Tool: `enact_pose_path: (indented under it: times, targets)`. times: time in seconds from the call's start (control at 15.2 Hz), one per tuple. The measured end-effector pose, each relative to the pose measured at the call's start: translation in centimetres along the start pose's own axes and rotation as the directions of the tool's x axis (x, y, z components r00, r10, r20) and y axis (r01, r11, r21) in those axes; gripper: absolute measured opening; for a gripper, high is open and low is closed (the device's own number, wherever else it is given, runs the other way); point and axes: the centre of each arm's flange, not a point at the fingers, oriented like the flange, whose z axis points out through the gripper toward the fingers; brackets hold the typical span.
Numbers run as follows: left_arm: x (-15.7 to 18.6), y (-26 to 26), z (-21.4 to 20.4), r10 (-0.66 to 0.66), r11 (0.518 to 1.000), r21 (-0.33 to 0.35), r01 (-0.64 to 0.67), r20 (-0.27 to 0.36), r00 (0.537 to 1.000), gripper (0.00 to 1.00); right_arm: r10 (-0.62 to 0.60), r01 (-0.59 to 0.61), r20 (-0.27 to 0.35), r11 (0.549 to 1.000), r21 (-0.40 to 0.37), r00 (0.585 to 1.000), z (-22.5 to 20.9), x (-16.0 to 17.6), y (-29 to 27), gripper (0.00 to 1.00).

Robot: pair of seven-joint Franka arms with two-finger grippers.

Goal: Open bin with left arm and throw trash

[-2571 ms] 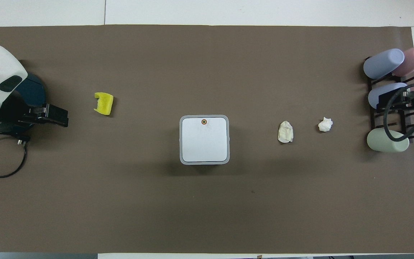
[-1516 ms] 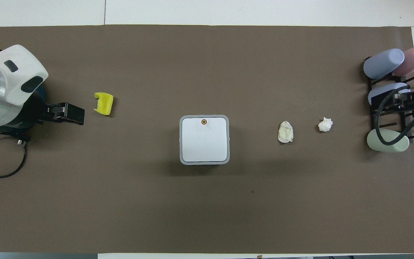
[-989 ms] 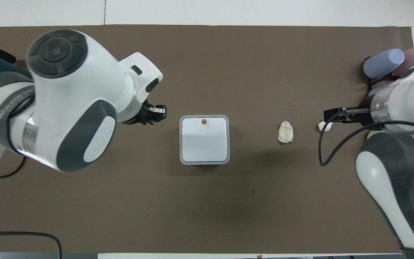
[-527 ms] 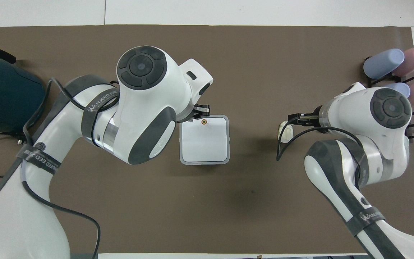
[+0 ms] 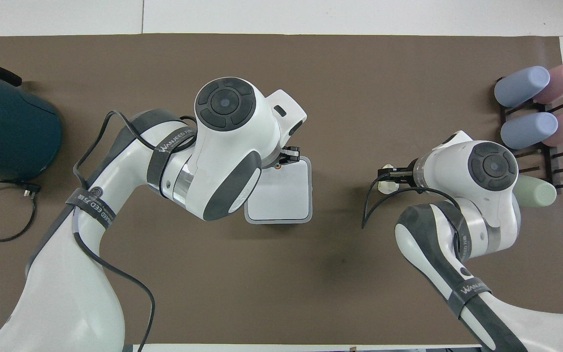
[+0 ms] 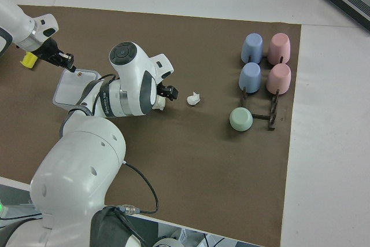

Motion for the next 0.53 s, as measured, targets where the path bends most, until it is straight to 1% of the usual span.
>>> enact_pose_path:
  times: [0.07, 0.13, 0.4, 0.53]
  targets:
    - [0.1, 0.0, 0.2, -0.001, 1.0, 0.0, 0.001, 0.0, 1.0, 0.01, -0.004, 0.004, -0.002, 1.0, 0.001, 1.0, 0.3, -0.1, -0.2, 0.97]
    - [0.1, 0.0, 0.4, -0.001, 1.0, 0.0, 0.001, 0.0, 1.0, 0.01, -0.006, 0.006, -0.001, 1.0, 0.001, 1.0, 0.5, -0.2, -0.3, 0.93]
    - [0.5, 0.0, 1.3, -0.003, 1.0, -0.004, 0.003, -0.003, 1.0, 0.01, -0.006, 0.007, 0.011, 1.0, -0.002, 1.0, 1.1, -0.7, -0.2, 0.49]
    - [0.4, 0.1, 1.5, -0.001, 1.0, -0.003, 0.001, -0.001, 1.0, 0.01, -0.006, 0.007, 0.015, 1.0, -0.003, 1.0, 1.3, -0.9, -0.1, 0.3]
